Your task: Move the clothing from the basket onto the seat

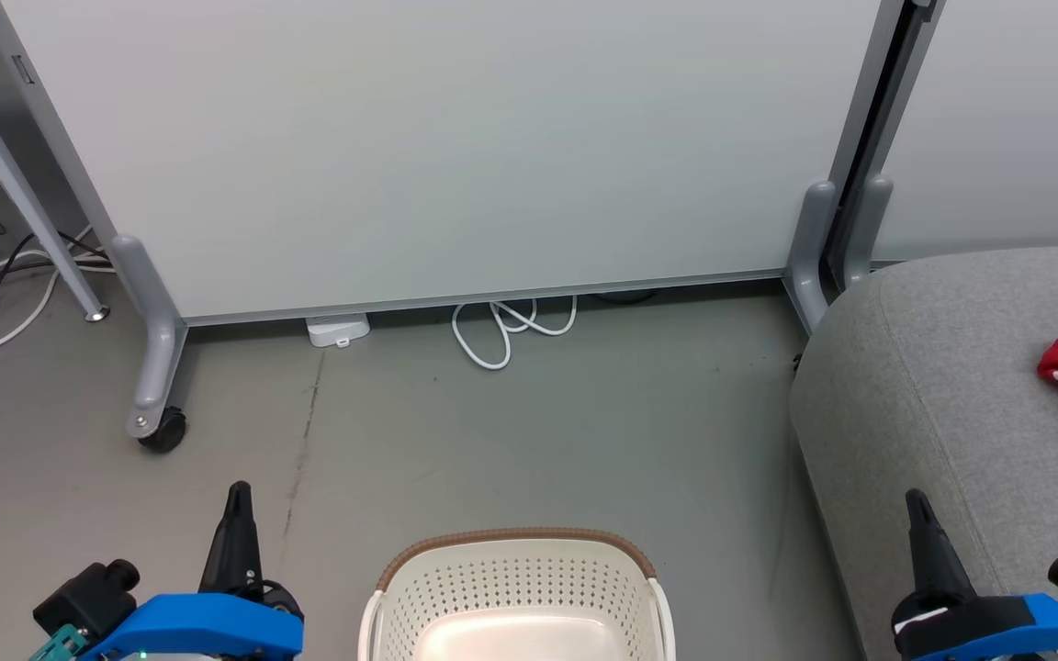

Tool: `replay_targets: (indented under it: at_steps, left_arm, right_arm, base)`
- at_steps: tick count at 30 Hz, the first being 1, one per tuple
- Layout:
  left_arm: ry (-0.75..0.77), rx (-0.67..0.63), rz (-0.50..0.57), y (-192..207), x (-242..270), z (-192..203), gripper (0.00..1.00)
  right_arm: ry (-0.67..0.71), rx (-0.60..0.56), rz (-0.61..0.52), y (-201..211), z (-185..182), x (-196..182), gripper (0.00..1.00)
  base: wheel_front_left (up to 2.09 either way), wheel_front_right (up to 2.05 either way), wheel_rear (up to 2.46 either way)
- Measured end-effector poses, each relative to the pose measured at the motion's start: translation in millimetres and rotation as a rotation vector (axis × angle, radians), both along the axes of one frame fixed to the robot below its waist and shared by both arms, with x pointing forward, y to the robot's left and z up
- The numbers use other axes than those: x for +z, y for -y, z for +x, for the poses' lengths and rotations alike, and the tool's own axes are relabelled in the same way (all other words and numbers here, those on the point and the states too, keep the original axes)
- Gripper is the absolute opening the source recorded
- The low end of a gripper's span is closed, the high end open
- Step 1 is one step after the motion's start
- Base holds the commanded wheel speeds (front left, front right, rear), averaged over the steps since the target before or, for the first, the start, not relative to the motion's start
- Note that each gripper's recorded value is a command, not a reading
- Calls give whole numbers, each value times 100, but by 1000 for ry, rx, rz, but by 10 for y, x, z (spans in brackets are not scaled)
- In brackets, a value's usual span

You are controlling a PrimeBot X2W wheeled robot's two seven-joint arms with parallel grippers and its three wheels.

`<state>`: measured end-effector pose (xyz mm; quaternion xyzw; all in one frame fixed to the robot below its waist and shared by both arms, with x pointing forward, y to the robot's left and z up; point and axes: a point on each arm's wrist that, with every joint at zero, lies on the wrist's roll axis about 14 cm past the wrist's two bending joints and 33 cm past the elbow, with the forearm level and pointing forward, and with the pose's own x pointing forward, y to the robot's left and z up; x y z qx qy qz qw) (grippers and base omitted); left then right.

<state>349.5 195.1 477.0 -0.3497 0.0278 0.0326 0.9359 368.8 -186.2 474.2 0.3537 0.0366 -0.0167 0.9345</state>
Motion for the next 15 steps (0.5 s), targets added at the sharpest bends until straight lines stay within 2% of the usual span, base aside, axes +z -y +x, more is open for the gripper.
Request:
replay_targets:
  at_steps: [15]
  left_arm:
    - [3, 22, -194, -45, 37, 76, 0]
  right_arm:
    - [2, -23, 192, 35, 49, 52, 0]
  base:
    - [0, 0, 0]
